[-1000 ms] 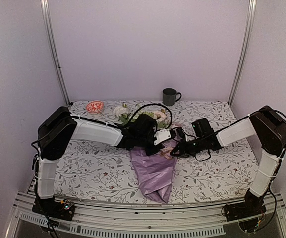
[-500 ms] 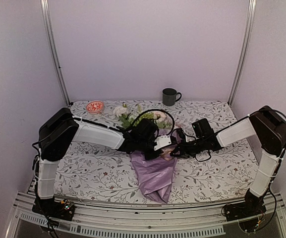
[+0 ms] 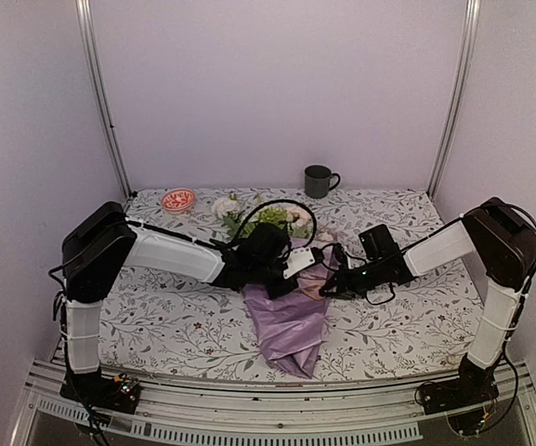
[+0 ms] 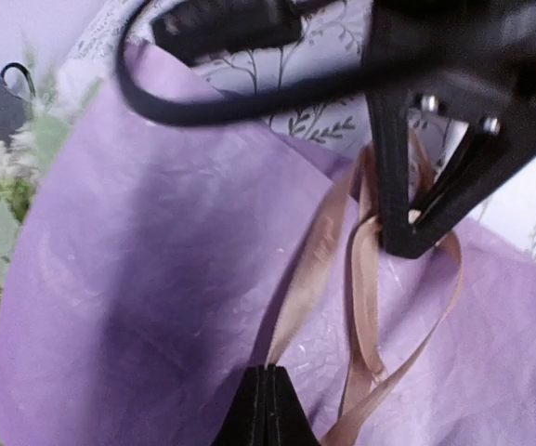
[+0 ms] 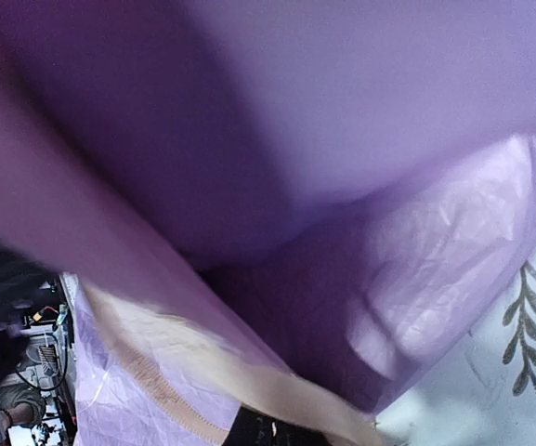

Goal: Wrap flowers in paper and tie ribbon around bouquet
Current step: Cross the ribbon over the folded bouquet.

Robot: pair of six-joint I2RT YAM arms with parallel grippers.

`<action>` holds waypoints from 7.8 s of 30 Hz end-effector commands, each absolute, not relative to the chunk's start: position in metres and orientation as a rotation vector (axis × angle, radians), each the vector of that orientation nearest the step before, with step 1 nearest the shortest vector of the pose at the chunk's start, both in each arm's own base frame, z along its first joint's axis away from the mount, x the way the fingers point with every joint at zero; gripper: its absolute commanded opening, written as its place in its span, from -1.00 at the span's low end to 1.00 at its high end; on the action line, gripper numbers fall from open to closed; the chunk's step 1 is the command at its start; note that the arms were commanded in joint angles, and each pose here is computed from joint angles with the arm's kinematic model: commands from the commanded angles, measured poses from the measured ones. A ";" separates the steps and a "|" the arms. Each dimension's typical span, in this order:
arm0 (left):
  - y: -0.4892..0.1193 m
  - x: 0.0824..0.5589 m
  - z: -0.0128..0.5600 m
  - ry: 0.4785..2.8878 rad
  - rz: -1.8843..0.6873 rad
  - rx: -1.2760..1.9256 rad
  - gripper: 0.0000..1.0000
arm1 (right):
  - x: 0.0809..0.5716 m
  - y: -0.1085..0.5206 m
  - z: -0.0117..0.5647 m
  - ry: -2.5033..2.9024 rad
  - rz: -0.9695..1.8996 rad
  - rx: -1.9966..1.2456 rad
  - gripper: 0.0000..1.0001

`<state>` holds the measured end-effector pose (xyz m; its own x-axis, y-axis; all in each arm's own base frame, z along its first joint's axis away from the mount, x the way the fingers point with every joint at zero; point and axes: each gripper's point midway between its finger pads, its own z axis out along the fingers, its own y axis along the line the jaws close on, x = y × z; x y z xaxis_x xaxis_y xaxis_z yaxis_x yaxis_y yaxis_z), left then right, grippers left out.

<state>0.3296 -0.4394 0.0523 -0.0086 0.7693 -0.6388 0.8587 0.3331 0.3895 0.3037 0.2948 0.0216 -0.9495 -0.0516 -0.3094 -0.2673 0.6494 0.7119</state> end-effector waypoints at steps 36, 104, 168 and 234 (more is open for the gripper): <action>-0.386 0.253 0.183 1.806 -0.742 0.939 -1.00 | 0.302 0.294 -0.002 2.689 1.156 -0.311 -0.99; -0.403 0.316 0.011 2.029 -0.404 1.439 -0.42 | 0.298 0.315 0.120 2.371 1.550 -0.685 -0.99; -0.449 0.304 0.024 1.937 -0.333 1.509 0.05 | 0.408 0.345 0.048 2.369 1.276 -0.556 -0.99; -0.446 0.378 0.039 1.892 -0.217 1.107 -1.00 | 0.342 0.278 0.059 2.562 1.317 -0.398 -0.46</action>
<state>0.3686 -0.4458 0.0513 -0.1517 0.6063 -0.7807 0.7691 0.5685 0.2921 0.3285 0.2904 0.0484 -0.9232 -0.2156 -0.3182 -0.3840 0.4805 0.7885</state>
